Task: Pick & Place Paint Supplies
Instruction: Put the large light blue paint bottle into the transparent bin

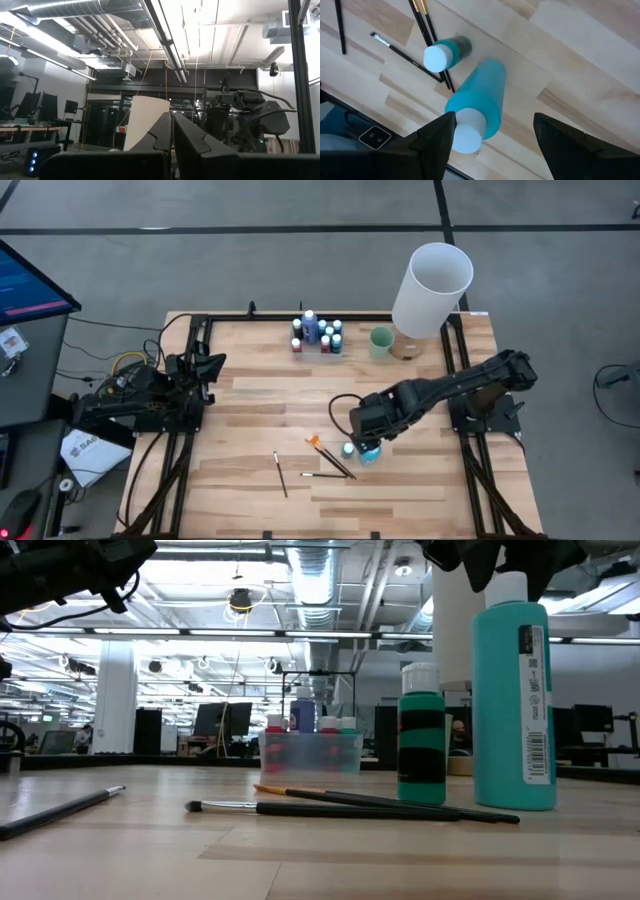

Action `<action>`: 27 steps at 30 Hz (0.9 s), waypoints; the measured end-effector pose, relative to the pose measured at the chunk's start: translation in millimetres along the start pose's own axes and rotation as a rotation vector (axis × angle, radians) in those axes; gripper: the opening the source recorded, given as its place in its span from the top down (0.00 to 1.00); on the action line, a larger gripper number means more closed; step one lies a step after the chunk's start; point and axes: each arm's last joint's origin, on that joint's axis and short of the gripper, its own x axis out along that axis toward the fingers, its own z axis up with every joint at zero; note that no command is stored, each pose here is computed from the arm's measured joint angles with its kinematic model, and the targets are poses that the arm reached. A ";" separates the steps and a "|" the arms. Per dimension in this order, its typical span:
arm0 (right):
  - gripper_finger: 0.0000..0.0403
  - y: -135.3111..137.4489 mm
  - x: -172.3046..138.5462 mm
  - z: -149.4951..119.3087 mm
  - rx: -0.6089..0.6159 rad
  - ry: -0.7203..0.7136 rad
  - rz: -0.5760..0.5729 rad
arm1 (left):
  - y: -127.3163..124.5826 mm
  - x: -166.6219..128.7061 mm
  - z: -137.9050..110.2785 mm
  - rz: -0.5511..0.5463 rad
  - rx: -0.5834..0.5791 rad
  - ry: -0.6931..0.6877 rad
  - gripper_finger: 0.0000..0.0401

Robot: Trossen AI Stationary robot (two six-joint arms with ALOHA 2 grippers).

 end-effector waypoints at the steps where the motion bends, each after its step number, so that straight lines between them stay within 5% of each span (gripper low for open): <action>1: 0.34 0.4 -1.1 0.1 -0.003 -0.005 0.003 | 0.0 0.0 0.0 0.000 0.000 0.000 1.00; 9: 0.34 4.2 -22.0 -5.0 -0.003 -0.071 0.088 | 0.0 0.0 0.0 0.000 0.000 0.000 1.00; 27: 0.34 22.7 25.3 -13.3 -0.052 0.003 -0.057 | 0.0 0.0 0.0 0.000 0.000 0.000 1.00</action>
